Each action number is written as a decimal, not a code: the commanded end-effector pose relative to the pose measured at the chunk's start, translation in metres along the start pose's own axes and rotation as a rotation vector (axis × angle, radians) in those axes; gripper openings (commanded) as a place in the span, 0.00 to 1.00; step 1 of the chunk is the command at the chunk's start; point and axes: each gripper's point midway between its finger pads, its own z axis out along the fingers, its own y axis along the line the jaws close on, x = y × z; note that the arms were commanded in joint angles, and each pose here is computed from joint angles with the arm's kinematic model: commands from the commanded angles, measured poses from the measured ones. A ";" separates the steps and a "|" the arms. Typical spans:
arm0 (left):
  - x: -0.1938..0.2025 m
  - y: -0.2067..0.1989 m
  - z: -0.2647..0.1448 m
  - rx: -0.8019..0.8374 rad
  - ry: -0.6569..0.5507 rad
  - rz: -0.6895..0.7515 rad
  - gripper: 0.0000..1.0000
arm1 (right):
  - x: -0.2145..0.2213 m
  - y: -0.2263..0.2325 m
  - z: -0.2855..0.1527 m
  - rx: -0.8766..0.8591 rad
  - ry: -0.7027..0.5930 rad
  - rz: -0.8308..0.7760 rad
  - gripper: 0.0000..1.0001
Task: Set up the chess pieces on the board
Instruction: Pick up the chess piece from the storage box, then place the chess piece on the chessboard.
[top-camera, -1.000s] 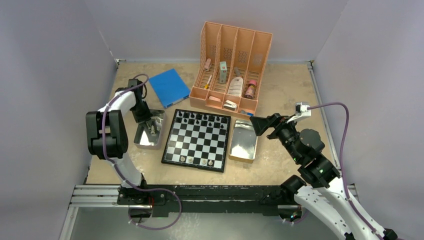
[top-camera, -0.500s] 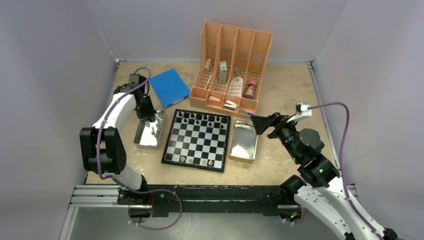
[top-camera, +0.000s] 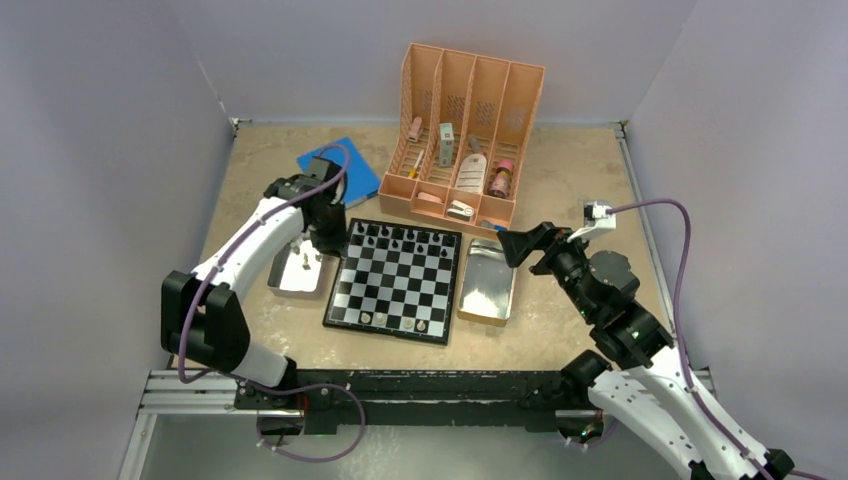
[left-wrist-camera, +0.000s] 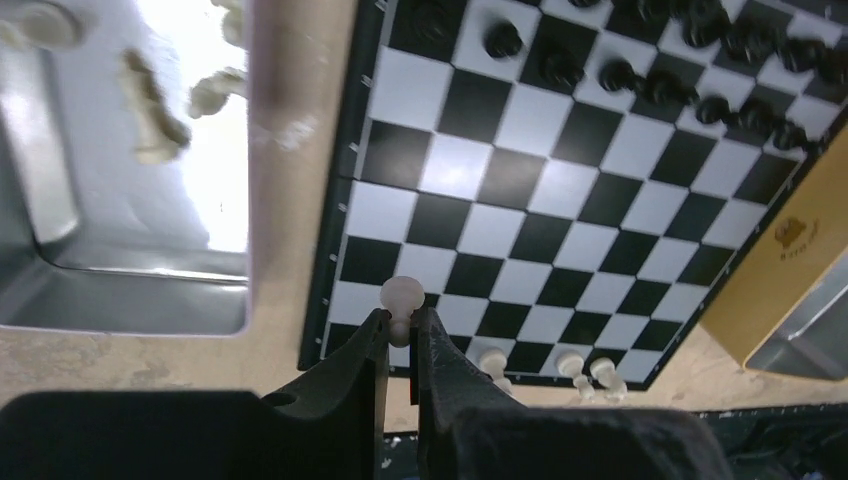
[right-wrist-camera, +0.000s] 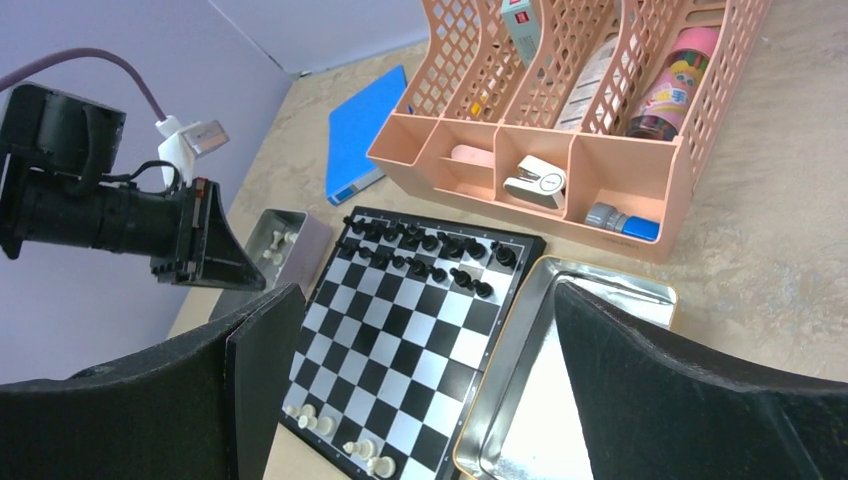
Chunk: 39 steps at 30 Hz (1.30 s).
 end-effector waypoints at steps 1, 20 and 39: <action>0.031 -0.019 -0.008 0.002 0.042 0.017 0.07 | -0.018 0.007 0.002 -0.011 -0.057 0.002 0.97; 0.078 0.001 0.031 -0.141 0.143 0.000 0.09 | -0.015 0.008 0.004 -0.014 -0.048 -0.003 0.97; 0.091 0.020 0.051 -0.233 0.190 -0.007 0.09 | -0.016 0.012 0.000 -0.038 -0.048 -0.006 0.97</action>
